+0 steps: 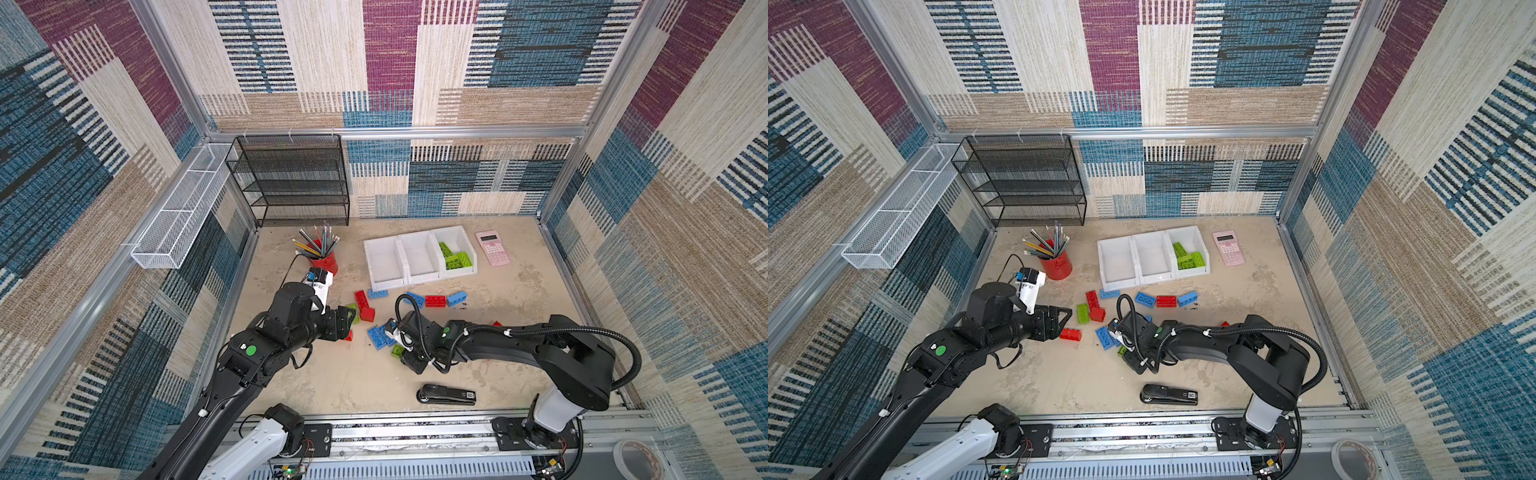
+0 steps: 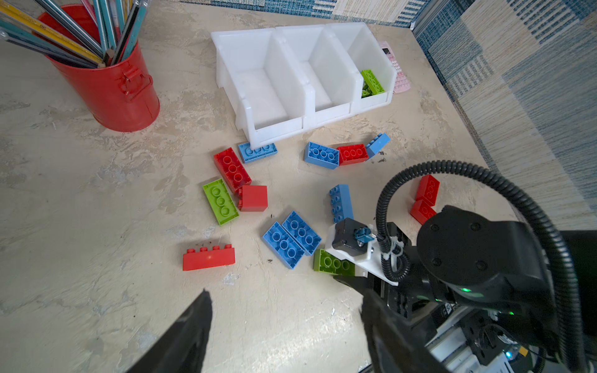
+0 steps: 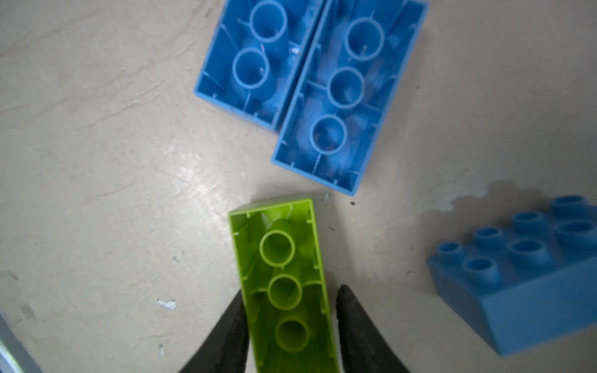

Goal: Sort the legos into containers by color
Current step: 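Lift the brick with the right gripper and carry it over the bin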

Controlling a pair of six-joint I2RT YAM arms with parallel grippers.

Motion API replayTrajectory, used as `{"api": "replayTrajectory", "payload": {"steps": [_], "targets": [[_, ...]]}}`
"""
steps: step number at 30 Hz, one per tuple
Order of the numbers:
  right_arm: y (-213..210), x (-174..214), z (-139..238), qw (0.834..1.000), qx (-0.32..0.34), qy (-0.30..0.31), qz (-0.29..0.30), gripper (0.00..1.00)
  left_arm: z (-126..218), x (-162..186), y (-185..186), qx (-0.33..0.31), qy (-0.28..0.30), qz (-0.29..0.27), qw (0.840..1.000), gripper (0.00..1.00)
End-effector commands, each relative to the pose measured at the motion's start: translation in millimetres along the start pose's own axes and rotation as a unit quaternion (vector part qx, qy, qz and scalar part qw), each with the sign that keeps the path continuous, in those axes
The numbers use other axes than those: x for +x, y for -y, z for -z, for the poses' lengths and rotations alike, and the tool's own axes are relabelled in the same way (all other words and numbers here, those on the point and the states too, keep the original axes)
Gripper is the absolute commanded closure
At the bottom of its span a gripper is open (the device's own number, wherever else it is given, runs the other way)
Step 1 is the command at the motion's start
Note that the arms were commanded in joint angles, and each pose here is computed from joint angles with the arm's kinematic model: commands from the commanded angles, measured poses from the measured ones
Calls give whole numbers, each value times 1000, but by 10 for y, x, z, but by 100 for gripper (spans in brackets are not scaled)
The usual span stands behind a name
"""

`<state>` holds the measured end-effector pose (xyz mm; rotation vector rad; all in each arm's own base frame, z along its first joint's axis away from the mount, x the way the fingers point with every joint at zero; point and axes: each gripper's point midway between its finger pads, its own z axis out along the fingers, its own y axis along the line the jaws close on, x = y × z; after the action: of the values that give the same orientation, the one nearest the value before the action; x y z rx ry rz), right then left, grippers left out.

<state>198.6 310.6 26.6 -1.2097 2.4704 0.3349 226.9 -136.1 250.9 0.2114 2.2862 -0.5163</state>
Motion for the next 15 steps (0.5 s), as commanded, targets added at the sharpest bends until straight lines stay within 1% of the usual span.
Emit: {"api": "replayTrajectory", "payload": {"steps": [1, 5, 9, 13, 15], "targets": [[55, -95, 36, 1000, 16, 22, -11, 58, -9, 17, -22, -5, -6, -9, 1000, 26], [102, -170, 128, 999, 30, 39, -20, 62, -8, 31, -34, -8, -12, -9, 1000, 25], [141, -338, 316, 996, 39, 67, -34, 63, -6, 26, -38, -10, -14, -10, 1000, 26], [243, -491, 514, 993, 39, 93, -63, 64, -17, 37, -33, -8, -20, -9, 1000, 26], [290, -568, 621, 991, 28, 105, -80, 64, -13, 49, -15, -3, -22, -6, 1000, 26]]}}
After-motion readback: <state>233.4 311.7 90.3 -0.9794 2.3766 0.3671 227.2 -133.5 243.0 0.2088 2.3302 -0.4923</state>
